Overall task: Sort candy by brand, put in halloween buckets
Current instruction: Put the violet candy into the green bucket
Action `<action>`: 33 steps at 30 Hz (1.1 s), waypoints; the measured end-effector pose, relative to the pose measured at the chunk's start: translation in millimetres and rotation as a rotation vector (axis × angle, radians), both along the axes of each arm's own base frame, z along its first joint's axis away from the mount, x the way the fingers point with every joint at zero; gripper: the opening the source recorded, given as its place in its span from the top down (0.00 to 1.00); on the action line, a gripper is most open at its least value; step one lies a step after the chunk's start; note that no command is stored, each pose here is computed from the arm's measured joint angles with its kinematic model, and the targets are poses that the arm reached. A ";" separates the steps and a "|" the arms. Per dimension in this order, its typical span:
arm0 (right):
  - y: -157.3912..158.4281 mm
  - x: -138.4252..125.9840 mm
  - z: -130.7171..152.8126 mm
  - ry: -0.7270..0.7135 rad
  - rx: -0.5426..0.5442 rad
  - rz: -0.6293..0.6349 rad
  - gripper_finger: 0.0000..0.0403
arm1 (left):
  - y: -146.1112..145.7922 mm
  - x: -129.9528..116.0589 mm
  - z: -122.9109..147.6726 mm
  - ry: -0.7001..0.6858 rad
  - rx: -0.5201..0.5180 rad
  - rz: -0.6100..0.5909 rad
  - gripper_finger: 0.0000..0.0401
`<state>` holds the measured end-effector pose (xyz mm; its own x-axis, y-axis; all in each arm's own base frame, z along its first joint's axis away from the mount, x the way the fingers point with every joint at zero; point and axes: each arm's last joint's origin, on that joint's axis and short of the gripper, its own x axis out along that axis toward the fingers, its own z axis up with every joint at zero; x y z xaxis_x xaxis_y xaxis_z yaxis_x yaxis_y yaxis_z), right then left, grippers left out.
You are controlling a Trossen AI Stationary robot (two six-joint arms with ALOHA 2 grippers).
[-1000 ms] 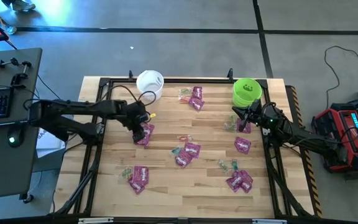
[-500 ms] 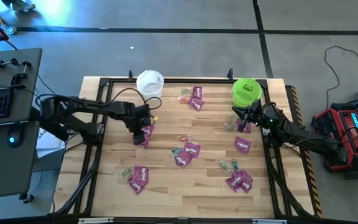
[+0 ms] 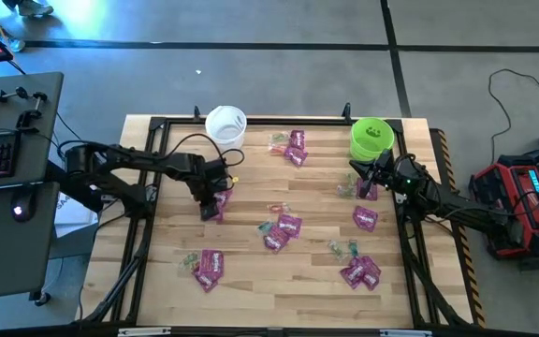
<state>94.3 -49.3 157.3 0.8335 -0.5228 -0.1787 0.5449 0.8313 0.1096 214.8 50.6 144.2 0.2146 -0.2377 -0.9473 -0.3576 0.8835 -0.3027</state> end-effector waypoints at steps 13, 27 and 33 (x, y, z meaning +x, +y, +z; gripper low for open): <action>0.0 0.0 -0.1 0.001 0.001 0.000 1.00 | -6.9 -5.5 30.2 -0.143 -0.200 0.117 1.00; 0.0 0.4 1.5 -0.104 0.138 -0.024 1.00 | -9.9 -10.4 69.0 -0.361 -0.301 0.268 1.00; -1.2 1.2 13.2 -0.290 0.200 -0.053 1.00 | -7.1 -1.9 77.5 -0.467 -0.311 0.320 1.00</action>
